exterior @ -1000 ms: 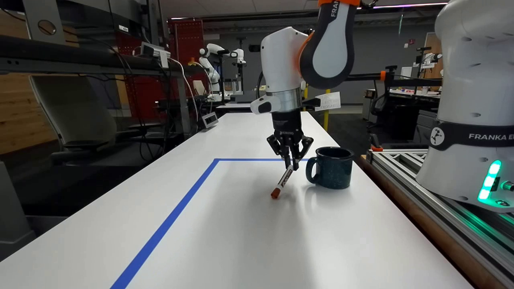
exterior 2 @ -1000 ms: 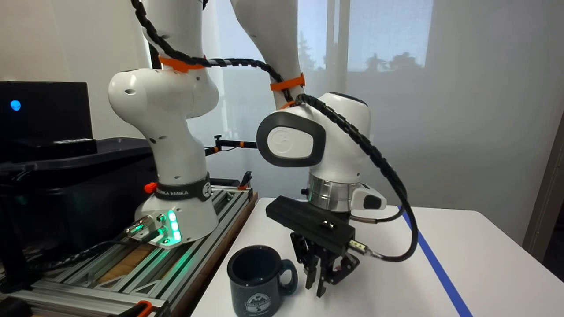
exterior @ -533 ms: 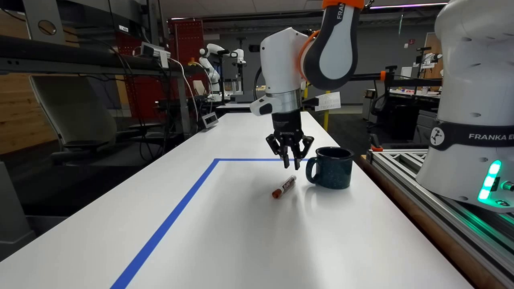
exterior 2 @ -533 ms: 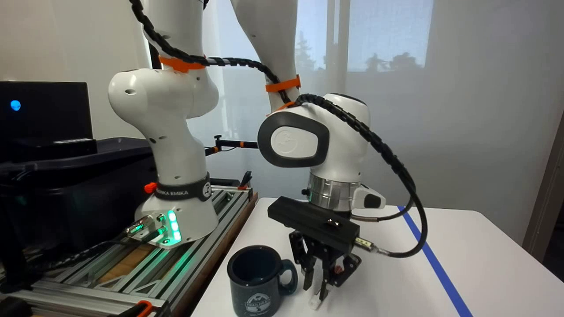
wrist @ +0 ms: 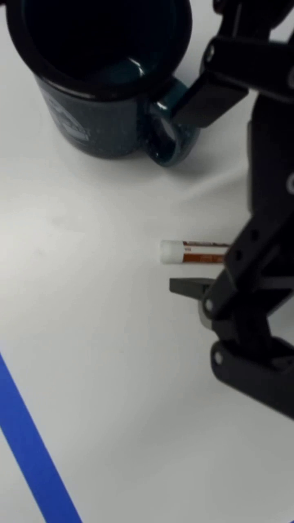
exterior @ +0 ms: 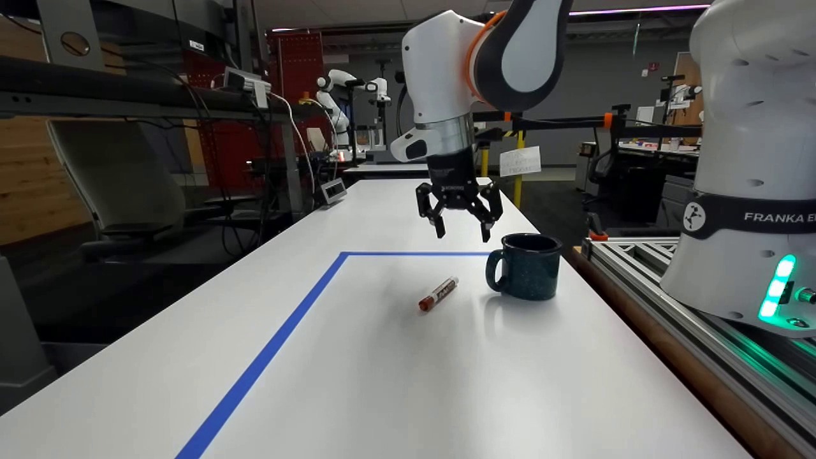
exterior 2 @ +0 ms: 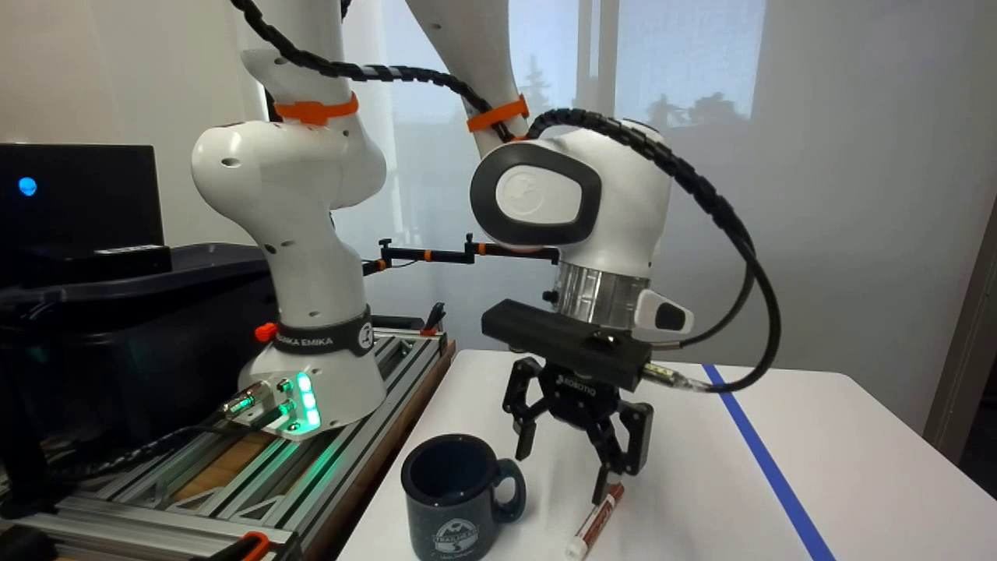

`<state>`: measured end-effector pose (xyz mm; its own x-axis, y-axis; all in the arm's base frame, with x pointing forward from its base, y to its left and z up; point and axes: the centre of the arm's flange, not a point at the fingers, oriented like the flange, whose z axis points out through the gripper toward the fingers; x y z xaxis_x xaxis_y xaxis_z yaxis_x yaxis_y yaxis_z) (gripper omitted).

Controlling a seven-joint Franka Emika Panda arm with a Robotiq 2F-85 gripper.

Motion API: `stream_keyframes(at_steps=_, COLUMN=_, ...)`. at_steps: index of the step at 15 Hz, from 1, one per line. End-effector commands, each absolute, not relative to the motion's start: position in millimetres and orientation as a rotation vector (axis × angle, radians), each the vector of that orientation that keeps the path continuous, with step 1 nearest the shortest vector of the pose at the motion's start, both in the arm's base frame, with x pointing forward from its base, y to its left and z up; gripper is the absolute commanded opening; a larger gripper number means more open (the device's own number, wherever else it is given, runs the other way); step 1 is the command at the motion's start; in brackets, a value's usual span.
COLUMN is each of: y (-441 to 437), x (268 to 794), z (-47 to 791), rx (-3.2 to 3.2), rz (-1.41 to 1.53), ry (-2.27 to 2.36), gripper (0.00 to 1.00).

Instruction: Take the marker out of the mug.

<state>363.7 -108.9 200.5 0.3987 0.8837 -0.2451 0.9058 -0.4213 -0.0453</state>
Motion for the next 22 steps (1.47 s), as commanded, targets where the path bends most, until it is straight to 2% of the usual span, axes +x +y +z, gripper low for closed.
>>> stream_keyframes(at_steps=1, y=-90.9, x=323.8, z=254.2, rx=2.602, rz=-0.428, ry=1.507, gripper=1.00)
stream_keyframes(at_steps=13, y=-65.2, x=312.6, z=311.6, rx=2.956, rz=-0.321, ry=0.620, gripper=1.00)
stream_keyframes(at_steps=19, y=-49.3, x=308.7, z=316.2, rx=2.982, rz=-0.375, ry=0.291, gripper=1.00)
stream_keyframes(at_steps=20, y=-63.6, x=347.0, z=315.9, rx=2.968, rz=-0.372, ry=0.379, gripper=1.00)
stream_keyframes(at_steps=22, y=-62.5, x=346.9, z=315.1, rx=2.966, rz=-0.377, ry=0.374, gripper=1.00)
